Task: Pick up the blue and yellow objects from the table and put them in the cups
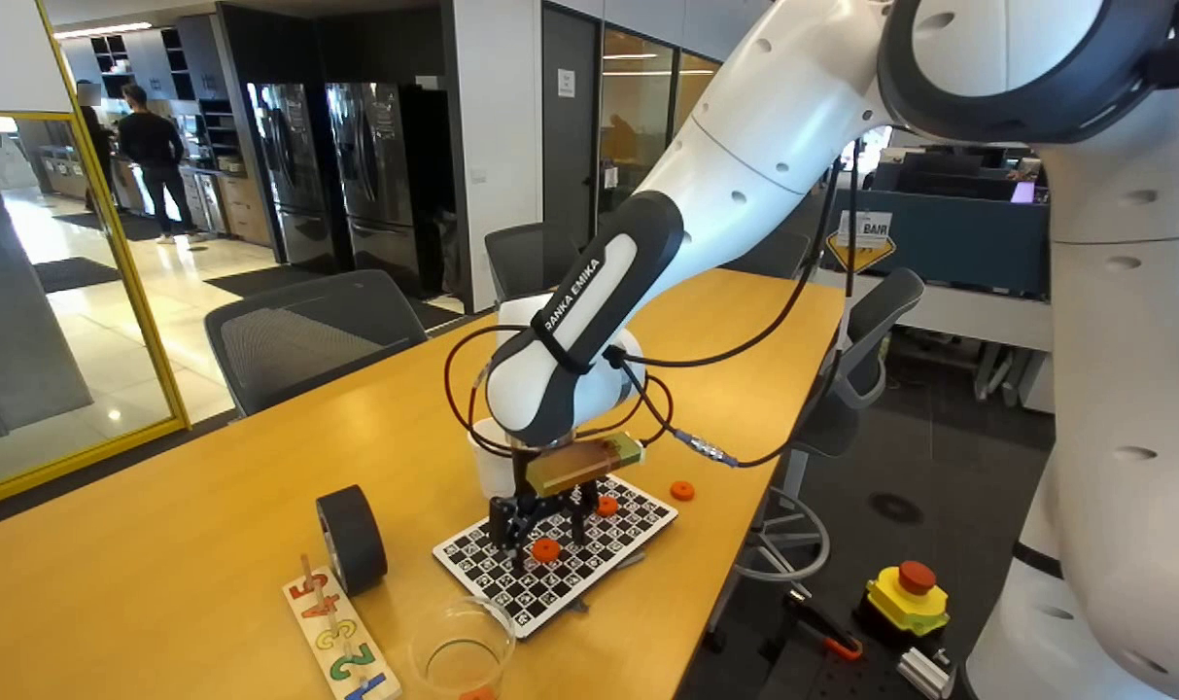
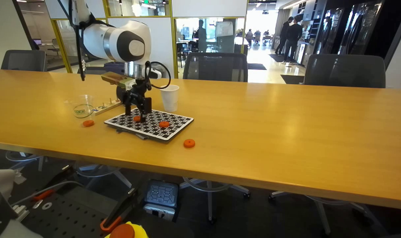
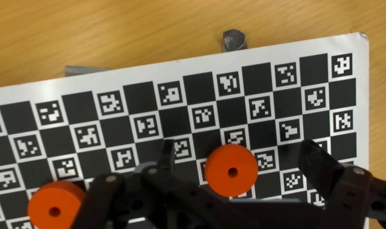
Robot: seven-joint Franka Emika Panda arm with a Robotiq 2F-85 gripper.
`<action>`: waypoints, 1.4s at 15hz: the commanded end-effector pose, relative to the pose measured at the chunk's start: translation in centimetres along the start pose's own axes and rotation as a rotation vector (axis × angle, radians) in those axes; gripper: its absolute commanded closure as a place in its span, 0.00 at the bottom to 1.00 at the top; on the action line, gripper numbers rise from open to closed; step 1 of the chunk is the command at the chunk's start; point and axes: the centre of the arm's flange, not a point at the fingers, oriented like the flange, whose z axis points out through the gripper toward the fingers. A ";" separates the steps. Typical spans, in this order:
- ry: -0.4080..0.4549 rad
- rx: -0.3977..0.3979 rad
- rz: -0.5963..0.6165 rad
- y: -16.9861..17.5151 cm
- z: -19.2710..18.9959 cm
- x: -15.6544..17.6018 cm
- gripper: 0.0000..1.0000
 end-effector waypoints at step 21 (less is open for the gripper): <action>0.101 -0.064 -0.021 -0.1 -0.7 -1.1 0.42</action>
